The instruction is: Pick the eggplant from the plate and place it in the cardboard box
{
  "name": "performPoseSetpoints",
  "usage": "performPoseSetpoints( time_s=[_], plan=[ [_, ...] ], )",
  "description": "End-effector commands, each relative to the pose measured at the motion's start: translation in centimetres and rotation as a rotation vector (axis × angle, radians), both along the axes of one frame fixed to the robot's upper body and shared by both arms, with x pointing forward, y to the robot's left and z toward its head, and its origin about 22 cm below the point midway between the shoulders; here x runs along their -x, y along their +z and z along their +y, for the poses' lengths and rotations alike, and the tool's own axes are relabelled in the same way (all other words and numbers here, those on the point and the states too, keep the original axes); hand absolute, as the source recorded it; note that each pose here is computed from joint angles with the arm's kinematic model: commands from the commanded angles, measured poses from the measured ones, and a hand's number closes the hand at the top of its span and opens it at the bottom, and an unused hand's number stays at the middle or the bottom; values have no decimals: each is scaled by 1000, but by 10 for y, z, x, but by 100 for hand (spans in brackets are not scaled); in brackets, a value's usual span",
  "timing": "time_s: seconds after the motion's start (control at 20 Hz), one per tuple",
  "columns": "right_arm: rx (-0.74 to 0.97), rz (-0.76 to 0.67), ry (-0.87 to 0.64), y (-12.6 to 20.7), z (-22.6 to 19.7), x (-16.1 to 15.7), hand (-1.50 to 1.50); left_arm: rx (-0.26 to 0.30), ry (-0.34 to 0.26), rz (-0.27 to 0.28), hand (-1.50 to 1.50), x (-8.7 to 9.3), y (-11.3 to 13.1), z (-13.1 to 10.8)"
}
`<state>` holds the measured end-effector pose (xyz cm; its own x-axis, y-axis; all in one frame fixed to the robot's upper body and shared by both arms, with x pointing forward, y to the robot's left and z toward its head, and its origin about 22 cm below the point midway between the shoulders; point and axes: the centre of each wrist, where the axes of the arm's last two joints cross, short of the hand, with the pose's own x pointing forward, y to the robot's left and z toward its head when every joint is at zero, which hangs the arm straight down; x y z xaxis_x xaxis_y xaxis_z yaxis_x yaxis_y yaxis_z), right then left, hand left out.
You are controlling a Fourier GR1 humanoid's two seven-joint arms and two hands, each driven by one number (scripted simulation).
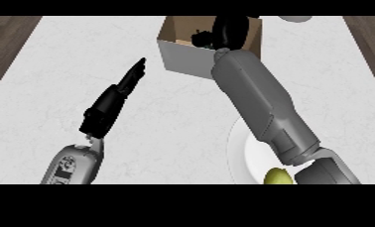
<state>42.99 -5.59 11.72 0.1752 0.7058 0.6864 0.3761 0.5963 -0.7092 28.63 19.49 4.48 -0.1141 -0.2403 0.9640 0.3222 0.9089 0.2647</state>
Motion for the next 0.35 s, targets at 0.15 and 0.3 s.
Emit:
performPoseSetpoints(
  time_s=[0.15, 0.3],
  plan=[
    [-307, -297, -59, 14, -21, 4, -150, 0, 17, 10, 0, -4, 0, 6],
    [-380, -361, -81, 2, -41, 14, -150, -2, 30, 19, 0, 7, 8, 10]
  ],
)
